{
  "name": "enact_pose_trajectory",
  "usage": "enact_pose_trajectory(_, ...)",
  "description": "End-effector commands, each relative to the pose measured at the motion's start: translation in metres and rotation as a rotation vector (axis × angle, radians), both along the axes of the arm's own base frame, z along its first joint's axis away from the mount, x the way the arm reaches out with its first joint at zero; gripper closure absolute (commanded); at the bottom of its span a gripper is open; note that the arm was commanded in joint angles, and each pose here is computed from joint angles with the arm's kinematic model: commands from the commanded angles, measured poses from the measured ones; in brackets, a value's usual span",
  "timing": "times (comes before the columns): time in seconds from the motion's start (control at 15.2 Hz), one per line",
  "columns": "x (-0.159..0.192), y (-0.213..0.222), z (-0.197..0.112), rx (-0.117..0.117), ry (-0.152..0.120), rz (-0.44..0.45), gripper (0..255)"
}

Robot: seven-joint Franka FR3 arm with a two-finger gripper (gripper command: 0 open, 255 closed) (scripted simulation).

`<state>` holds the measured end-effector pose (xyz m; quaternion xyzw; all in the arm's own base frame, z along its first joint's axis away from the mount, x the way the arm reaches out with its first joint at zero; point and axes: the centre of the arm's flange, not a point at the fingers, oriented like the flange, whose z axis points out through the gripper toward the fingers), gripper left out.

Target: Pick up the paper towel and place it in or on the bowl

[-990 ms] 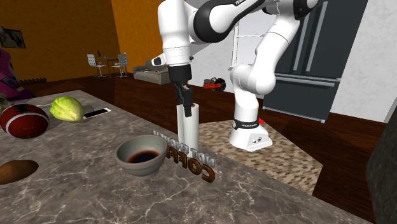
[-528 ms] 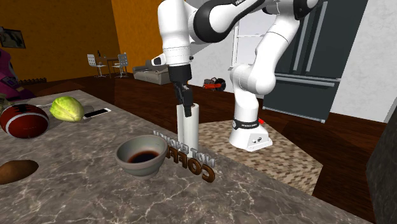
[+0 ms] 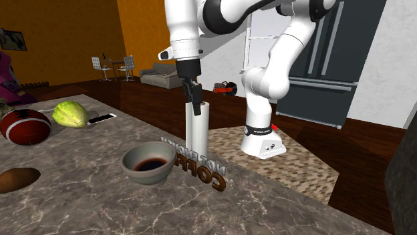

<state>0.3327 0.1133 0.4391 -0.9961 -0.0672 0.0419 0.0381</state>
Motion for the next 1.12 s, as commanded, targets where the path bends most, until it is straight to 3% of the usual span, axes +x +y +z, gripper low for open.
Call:
enact_pose_trajectory(0.0,0.000,0.001,0.011,0.000,0.000,0.000,255)
enact_pose_trajectory(1.06,0.000,0.001,0.095,0.000,0.000,0.000,255)
